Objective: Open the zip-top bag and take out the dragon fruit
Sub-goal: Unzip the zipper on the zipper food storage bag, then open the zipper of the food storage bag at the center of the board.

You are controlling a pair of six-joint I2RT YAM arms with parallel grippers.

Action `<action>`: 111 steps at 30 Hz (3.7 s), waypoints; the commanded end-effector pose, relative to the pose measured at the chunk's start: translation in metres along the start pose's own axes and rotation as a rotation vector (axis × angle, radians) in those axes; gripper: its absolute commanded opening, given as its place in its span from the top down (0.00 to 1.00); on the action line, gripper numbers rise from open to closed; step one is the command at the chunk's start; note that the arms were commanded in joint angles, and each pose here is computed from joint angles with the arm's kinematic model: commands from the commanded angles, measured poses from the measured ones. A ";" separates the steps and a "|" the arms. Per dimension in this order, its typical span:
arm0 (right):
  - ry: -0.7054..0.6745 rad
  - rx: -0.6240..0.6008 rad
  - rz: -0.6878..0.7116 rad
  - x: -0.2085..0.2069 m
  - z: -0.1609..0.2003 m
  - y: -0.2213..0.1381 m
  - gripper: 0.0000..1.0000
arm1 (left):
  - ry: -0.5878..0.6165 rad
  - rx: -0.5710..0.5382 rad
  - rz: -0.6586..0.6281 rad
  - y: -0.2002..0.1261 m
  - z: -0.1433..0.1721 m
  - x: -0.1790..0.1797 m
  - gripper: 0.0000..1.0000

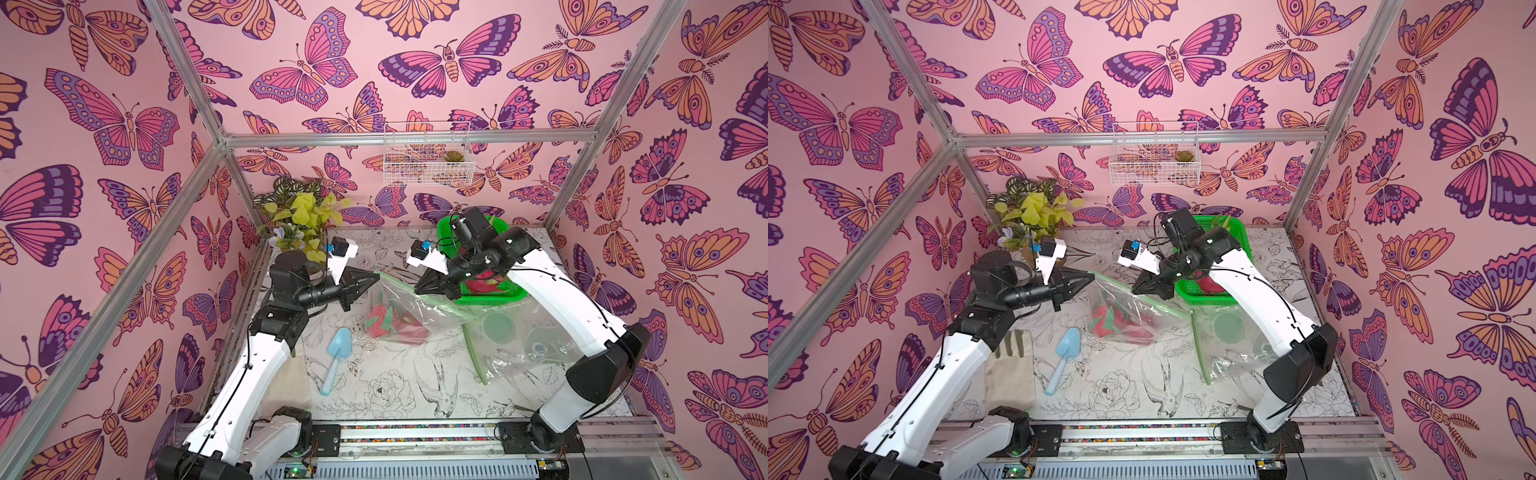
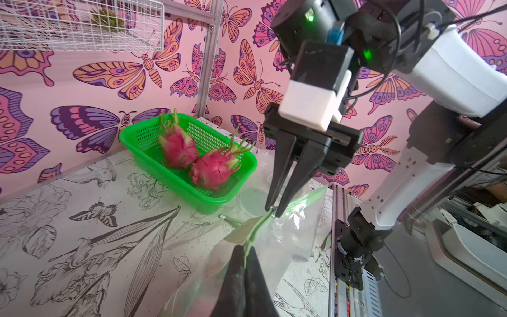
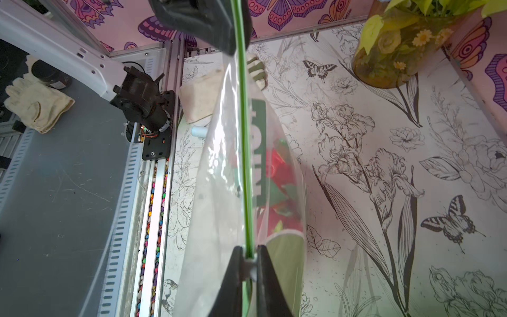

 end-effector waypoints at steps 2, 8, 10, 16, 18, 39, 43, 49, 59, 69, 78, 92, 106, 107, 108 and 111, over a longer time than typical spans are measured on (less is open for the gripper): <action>0.125 0.125 0.045 0.006 0.028 -0.010 1.00 | 0.123 -0.177 -0.084 -0.016 -0.038 -0.004 1.00; 0.139 0.117 0.084 0.017 0.031 -0.018 1.00 | 0.099 -0.198 -0.150 -0.018 -0.042 0.007 1.00; 0.147 0.125 0.093 0.019 0.034 -0.020 1.00 | 0.088 -0.210 -0.183 -0.020 -0.044 0.011 1.00; 0.168 0.146 0.145 0.022 0.045 -0.022 1.00 | 0.061 -0.253 -0.254 -0.026 -0.052 0.020 1.00; 0.175 0.151 0.152 0.023 0.048 -0.023 1.00 | 0.058 -0.253 -0.255 -0.026 -0.054 0.021 1.00; 0.192 0.109 0.289 0.025 0.072 -0.051 1.00 | 0.034 -0.248 -0.277 -0.027 -0.066 0.028 1.00; 0.199 0.126 0.283 0.025 0.073 -0.051 1.00 | 0.036 -0.233 -0.253 -0.025 -0.063 0.027 1.00; 0.176 0.097 0.296 0.027 0.072 -0.054 1.00 | 0.050 -0.201 -0.171 -0.022 -0.063 0.022 1.00; 0.041 -0.164 0.261 0.034 0.019 -0.081 0.44 | 0.091 -0.078 0.130 0.000 -0.052 0.004 1.00; 0.061 -0.215 0.141 0.015 -0.012 -0.084 0.55 | 0.144 -0.009 0.282 0.011 -0.040 -0.004 1.00; 0.111 -0.147 0.031 -0.008 -0.006 -0.050 0.59 | 0.127 0.012 0.297 0.015 -0.029 -0.001 1.00; 0.125 -0.102 -0.071 -0.013 0.009 -0.022 0.69 | 0.087 0.050 0.313 0.019 -0.003 0.007 1.00; 0.113 -0.109 -0.133 0.010 0.007 -0.005 0.66 | 0.093 0.043 0.288 0.020 -0.003 0.010 1.00; 0.119 -0.106 -0.135 0.009 0.008 -0.003 0.70 | 0.095 0.042 0.286 0.019 -0.004 0.010 1.00; 0.125 -0.103 -0.131 0.008 0.008 -0.002 0.73 | 0.095 0.041 0.287 0.019 -0.004 0.009 1.00; 0.143 -0.084 -0.103 0.003 0.008 -0.002 0.94 | 0.096 0.038 0.281 0.019 -0.006 0.009 1.00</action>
Point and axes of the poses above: each gripper's point midway between its finger pads, its own y axis out along the fingers, its own x axis along the line the jaws close on, z = x × y, the point moved 8 cm from there along -y, back along the fingers, and after that the axes turned 10 degrees about -y, right-handed, at the moved point
